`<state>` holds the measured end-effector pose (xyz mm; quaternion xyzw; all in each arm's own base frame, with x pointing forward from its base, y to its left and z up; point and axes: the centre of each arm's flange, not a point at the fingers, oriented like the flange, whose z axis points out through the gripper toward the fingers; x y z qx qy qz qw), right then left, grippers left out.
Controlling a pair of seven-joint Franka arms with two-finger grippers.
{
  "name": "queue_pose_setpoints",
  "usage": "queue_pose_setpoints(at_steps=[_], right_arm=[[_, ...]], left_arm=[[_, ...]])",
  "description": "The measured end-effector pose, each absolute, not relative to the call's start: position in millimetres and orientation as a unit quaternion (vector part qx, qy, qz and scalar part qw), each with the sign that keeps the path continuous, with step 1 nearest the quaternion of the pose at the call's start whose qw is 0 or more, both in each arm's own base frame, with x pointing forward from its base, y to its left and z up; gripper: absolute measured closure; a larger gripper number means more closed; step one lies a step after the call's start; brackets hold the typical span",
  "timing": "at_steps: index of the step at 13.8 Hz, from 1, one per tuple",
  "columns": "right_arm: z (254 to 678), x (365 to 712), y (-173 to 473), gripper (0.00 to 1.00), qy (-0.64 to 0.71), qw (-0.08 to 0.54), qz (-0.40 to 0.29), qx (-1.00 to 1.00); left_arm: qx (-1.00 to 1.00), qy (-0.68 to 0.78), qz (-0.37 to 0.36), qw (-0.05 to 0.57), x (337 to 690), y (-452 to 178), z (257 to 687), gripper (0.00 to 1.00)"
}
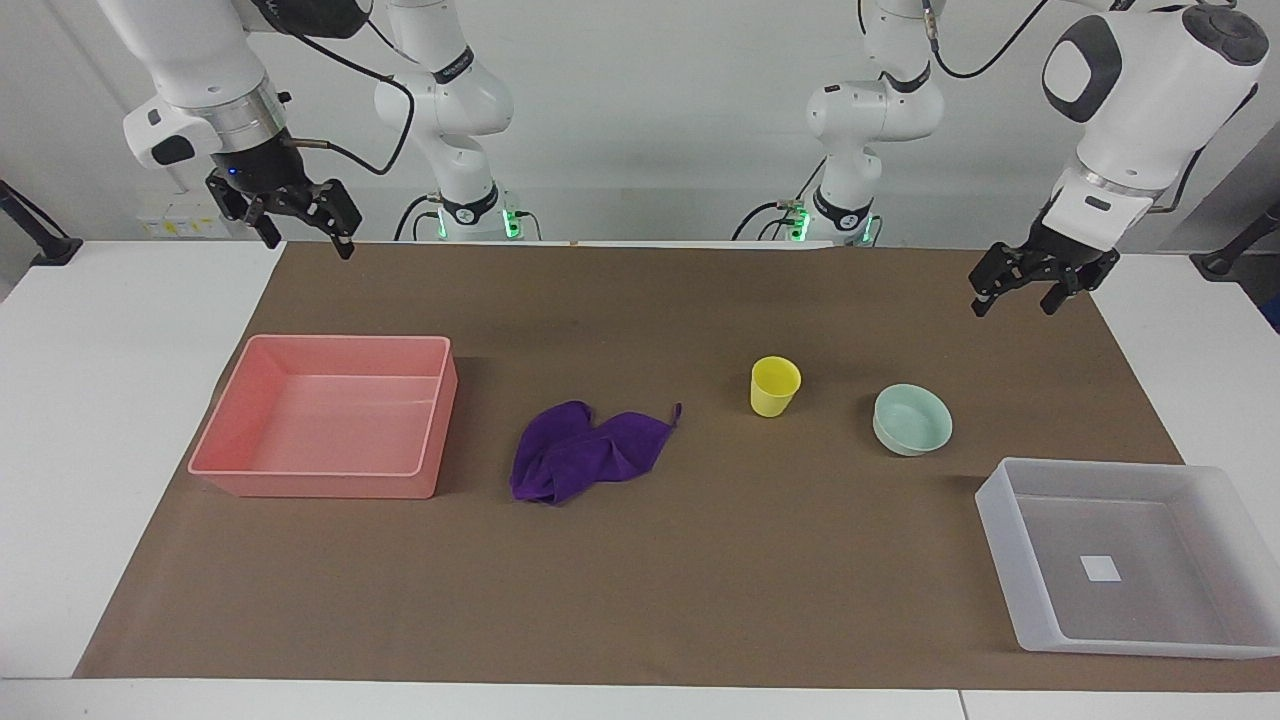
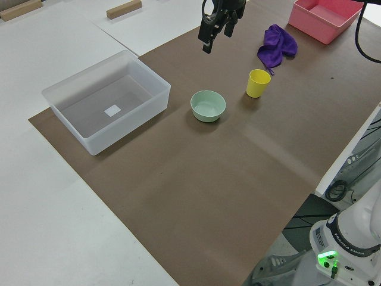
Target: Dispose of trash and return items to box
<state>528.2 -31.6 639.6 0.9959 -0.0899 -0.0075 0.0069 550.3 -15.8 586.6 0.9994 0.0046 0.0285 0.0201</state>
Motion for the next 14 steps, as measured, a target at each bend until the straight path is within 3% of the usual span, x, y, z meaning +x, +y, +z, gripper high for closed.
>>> queue_pose_setpoints(at_steps=[14], right_arm=[[640,528,-32,0.00,-0.090,0.007,-0.008,0.996]], left_arm=[[1.000,-0.002,0.008,0.020,543,-25,582,0.00]])
